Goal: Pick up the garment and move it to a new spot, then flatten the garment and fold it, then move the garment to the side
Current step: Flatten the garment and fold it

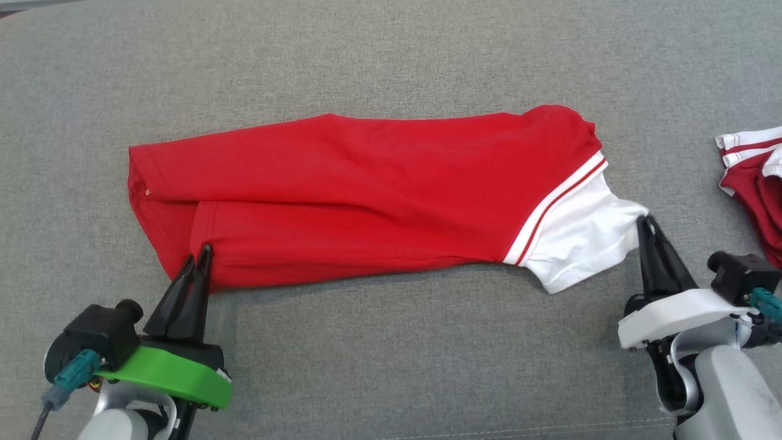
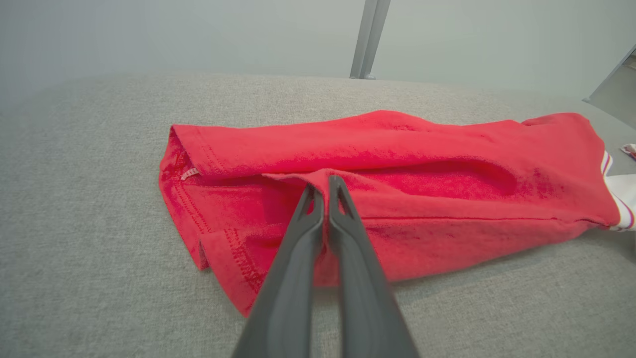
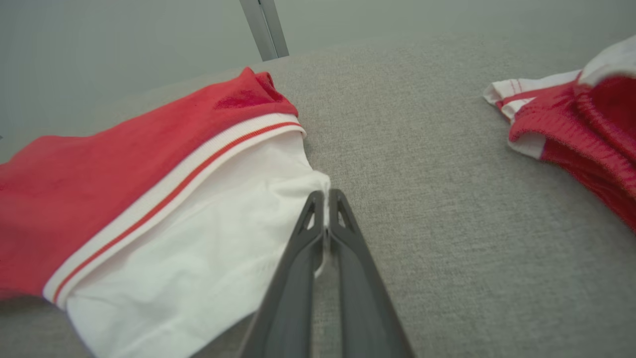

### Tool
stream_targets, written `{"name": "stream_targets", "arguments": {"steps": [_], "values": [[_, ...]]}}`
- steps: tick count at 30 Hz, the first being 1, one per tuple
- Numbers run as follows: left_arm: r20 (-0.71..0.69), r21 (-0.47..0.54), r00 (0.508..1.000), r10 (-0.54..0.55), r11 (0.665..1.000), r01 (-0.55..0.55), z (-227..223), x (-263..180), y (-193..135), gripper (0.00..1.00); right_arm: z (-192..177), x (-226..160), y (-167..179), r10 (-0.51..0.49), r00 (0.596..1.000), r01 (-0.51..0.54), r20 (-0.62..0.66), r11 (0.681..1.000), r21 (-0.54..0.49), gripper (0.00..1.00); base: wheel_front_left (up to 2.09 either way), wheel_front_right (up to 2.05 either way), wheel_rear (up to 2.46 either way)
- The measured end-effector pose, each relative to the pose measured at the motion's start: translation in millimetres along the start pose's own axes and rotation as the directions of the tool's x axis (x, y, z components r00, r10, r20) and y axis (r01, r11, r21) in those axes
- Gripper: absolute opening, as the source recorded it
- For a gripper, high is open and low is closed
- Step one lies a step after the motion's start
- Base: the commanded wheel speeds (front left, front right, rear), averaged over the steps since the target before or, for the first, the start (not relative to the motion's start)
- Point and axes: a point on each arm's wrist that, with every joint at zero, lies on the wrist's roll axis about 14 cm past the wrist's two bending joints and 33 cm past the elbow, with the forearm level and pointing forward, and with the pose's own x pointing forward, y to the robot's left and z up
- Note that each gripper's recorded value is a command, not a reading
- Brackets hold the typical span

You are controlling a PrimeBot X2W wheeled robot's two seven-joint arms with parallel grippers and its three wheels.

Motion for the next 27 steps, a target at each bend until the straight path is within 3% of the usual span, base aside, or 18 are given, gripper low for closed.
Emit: {"name": "stream_targets", "arguments": {"steps": [4,7,18,19,21,24,27], "values": [[0.070,0.045,0.997,-0.019,0.999,0.016,29,4,-1,0.00,57,8,5,0.035,0.982,-0.028,0.187,0.999,-0.037,0.00,0.00,0.00,0.00],[0.128,0.096,0.991,-0.043,0.995,0.031,56,10,-1,0.00,108,8,11,0.071,0.940,-0.043,0.334,0.995,-0.091,0.00,0.00,0.00,0.00],[0.375,0.270,0.913,-0.160,0.961,0.057,168,18,-24,0.00,278,-39,32,0.181,0.687,0.043,0.703,0.957,-0.288,0.00,0.00,0.00,0.00],[0.437,0.285,0.882,-0.178,0.957,0.052,191,14,-31,0.00,300,-52,36,0.197,0.643,0.067,0.740,0.948,-0.311,0.00,0.00,0.00,0.00],[0.497,0.307,0.847,-0.188,0.951,0.031,216,8,-35,0.00,321,-67,40,0.215,0.594,0.092,0.775,0.939,-0.331,0.00,0.00,0.00,0.00],[0.556,0.329,0.807,-0.199,0.944,0.006,240,0,-39,0.00,333,-77,44,0.225,0.570,0.104,0.790,0.934,-0.341,0.00,0.00,0.00,0.00],[0.602,0.341,0.769,-0.214,0.940,-0.006,260,-6,-44,0.00,338,-84,45,0.224,0.572,0.111,0.789,0.932,-0.345,0.00,0.00,0.00,0.00]]}}
